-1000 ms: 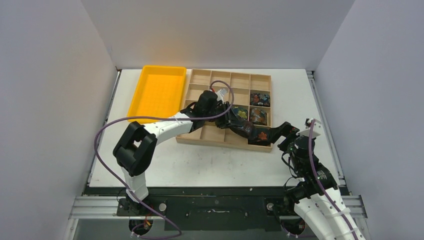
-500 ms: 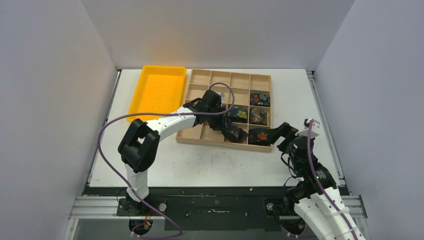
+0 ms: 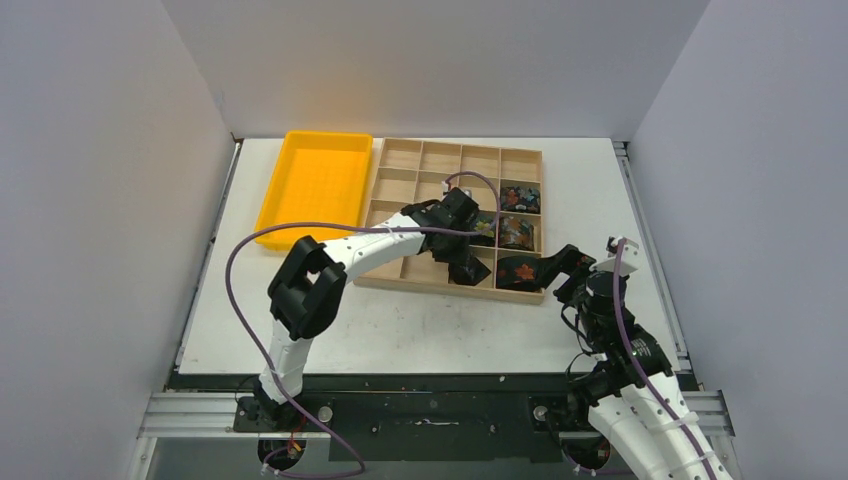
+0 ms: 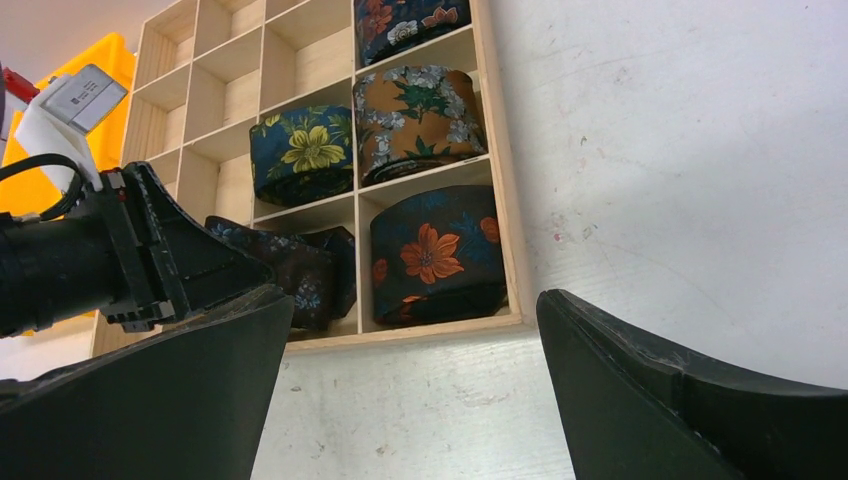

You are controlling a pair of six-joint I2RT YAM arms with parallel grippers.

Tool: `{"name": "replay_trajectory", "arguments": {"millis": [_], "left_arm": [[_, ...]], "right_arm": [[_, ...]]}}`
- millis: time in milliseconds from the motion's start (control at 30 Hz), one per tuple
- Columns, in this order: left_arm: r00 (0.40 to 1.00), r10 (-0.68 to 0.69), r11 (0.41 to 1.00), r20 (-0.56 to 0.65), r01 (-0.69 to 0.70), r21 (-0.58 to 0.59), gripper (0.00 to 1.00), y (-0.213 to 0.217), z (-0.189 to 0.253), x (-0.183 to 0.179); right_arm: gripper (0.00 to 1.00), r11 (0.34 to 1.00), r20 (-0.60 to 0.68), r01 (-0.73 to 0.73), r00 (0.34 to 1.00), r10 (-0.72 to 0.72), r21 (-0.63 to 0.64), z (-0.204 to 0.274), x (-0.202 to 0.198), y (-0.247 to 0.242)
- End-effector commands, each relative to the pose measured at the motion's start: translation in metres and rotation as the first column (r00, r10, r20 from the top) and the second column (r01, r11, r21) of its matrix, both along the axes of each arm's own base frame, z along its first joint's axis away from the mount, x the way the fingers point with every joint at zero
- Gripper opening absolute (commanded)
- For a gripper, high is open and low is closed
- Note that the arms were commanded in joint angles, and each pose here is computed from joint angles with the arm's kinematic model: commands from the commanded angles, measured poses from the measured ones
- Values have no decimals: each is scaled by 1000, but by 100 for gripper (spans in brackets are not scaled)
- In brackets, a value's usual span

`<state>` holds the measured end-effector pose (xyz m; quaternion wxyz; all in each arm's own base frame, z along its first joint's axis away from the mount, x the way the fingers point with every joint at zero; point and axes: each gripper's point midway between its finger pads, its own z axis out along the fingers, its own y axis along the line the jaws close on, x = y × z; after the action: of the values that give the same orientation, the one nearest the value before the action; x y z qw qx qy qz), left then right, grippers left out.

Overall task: Roll the ties
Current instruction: Place the tie in the storage box.

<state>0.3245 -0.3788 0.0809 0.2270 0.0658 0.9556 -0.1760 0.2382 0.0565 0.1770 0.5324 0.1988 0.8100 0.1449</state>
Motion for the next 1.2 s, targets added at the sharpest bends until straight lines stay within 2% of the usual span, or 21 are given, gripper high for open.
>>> {"name": "replay_trajectory", "arguments": {"millis": [0, 167, 300, 767, 1167], "left_arm": [[993, 4, 989, 116, -21, 144, 0, 5, 8, 11], [987, -7, 970, 159, -32, 241, 0, 3, -1, 9], [986, -11, 970, 166, -30, 243, 0, -8, -6, 6], [991, -37, 994, 128, 22, 111, 49, -37, 4, -6], [985, -39, 997, 170, 26, 79, 71, -31, 32, -10]], "right_arm": [[98, 1000, 12, -7, 1000, 7, -4, 1, 4, 3], [98, 1000, 13, -7, 1000, 7, -3, 0, 4, 2], [98, 1000, 14, -8, 1000, 8, -2, 0, 4, 3], [98, 1000, 10, -10, 1000, 10, -6, -1, 4, 3], [98, 1000, 11, -15, 1000, 15, -7, 0, 4, 3]]}}
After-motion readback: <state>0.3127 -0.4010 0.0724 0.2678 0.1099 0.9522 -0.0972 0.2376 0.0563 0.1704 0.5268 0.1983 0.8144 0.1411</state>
